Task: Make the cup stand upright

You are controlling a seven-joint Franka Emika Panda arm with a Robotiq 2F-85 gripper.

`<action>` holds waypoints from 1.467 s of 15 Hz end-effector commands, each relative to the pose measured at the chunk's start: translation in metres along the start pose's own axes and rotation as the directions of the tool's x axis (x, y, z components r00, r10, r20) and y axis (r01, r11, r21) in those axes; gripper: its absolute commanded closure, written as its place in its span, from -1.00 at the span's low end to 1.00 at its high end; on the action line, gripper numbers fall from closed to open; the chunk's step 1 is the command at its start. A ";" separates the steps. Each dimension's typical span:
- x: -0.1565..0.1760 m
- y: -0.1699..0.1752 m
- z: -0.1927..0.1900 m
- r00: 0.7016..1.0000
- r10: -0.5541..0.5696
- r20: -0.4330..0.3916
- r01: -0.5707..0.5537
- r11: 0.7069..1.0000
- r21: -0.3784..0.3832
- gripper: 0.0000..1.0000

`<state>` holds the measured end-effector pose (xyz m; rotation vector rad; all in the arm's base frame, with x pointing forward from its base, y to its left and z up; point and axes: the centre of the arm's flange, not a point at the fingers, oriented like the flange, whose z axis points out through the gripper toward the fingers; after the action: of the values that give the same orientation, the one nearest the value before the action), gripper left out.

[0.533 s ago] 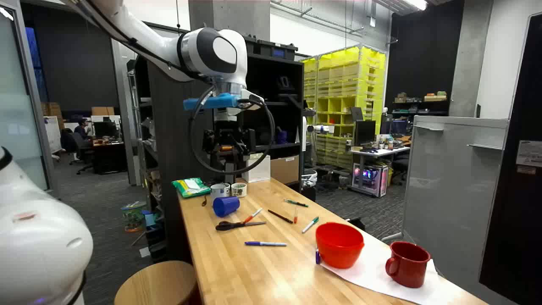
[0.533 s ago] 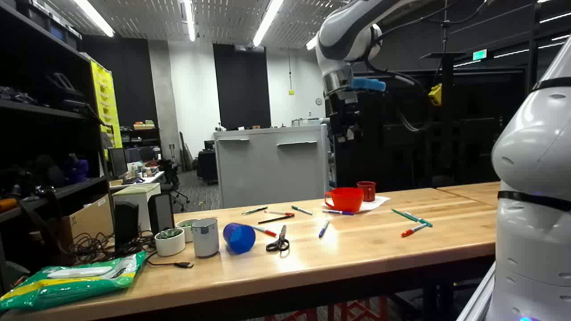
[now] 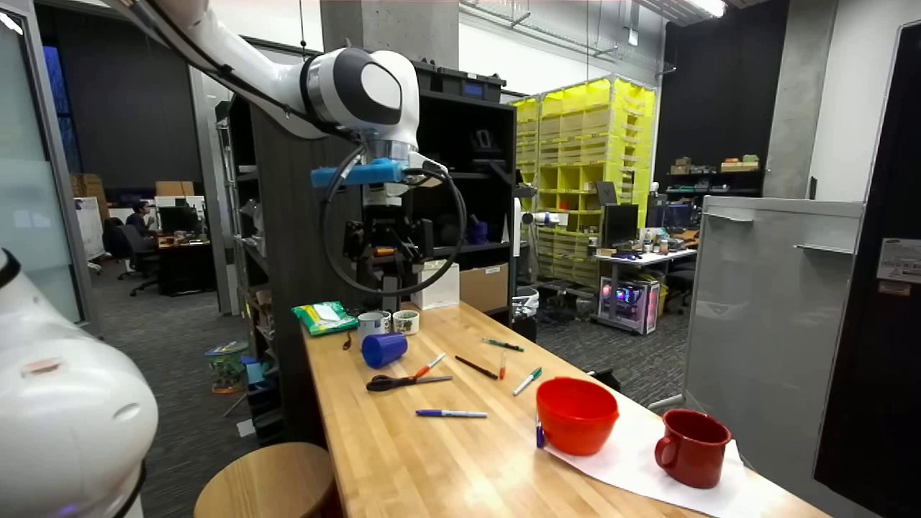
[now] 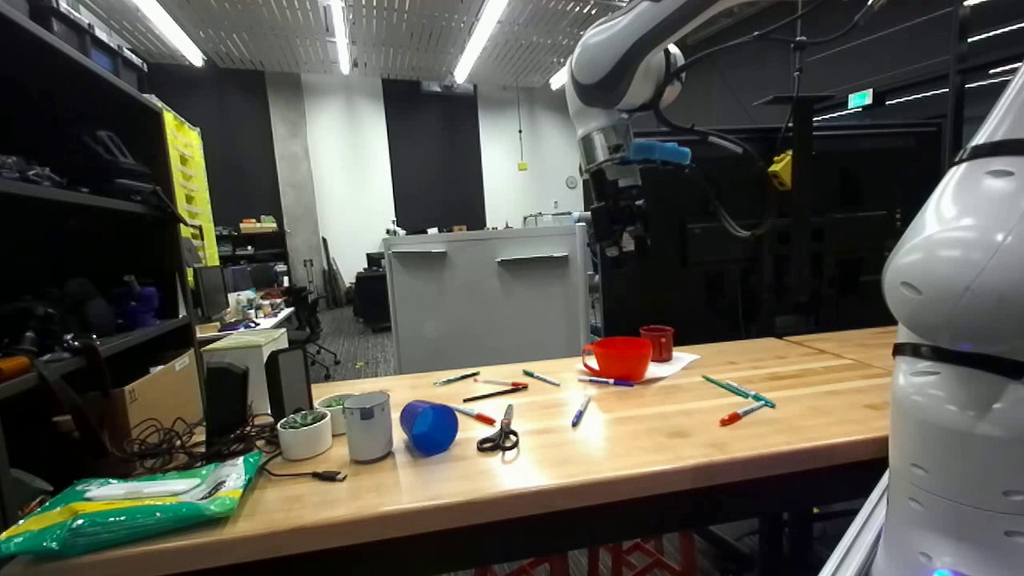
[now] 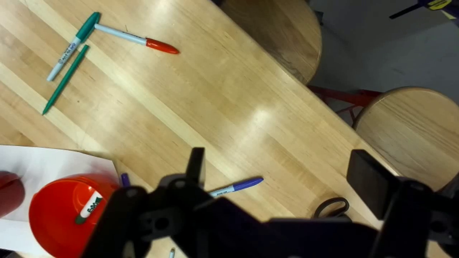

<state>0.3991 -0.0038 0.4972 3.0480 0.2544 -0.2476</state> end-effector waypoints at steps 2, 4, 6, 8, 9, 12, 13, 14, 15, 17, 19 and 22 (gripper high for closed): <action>0.012 -0.038 0.018 0.990 -0.139 -0.022 0.137 0.989 -0.061 -1.00; 0.019 -0.066 0.030 0.969 -0.245 -0.026 0.241 0.965 -0.100 -1.00; 0.029 -0.098 0.045 0.940 -0.340 -0.041 0.331 0.933 -0.139 -1.00; 0.042 -0.127 0.062 0.910 -0.409 -0.065 0.390 0.900 -0.196 -1.00; 0.047 -0.141 0.068 0.896 -0.436 -0.080 0.411 0.885 -0.220 -1.00; 0.064 -0.178 0.090 0.855 -0.502 -0.129 0.449 0.842 -0.301 -1.00; 0.071 -0.188 0.097 0.844 -0.515 -0.150 0.451 0.833 -0.321 -1.00; 0.077 -0.196 0.103 0.836 -0.521 -0.173 0.448 0.830 -0.333 -1.00; 0.084 -0.202 0.109 0.832 -0.518 -0.196 0.435 0.830 -0.348 -1.00; 0.096 -0.212 0.121 0.824 -0.510 -0.249 0.405 0.836 -0.371 -1.00; 0.106 -0.215 0.129 0.839 -0.484 -0.249 0.369 0.842 -0.393 -1.00; 0.096 -0.209 0.129 0.837 -0.491 -0.242 0.385 0.843 -0.376 -1.00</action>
<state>0.4366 0.2058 0.3418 2.6499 0.9350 0.2677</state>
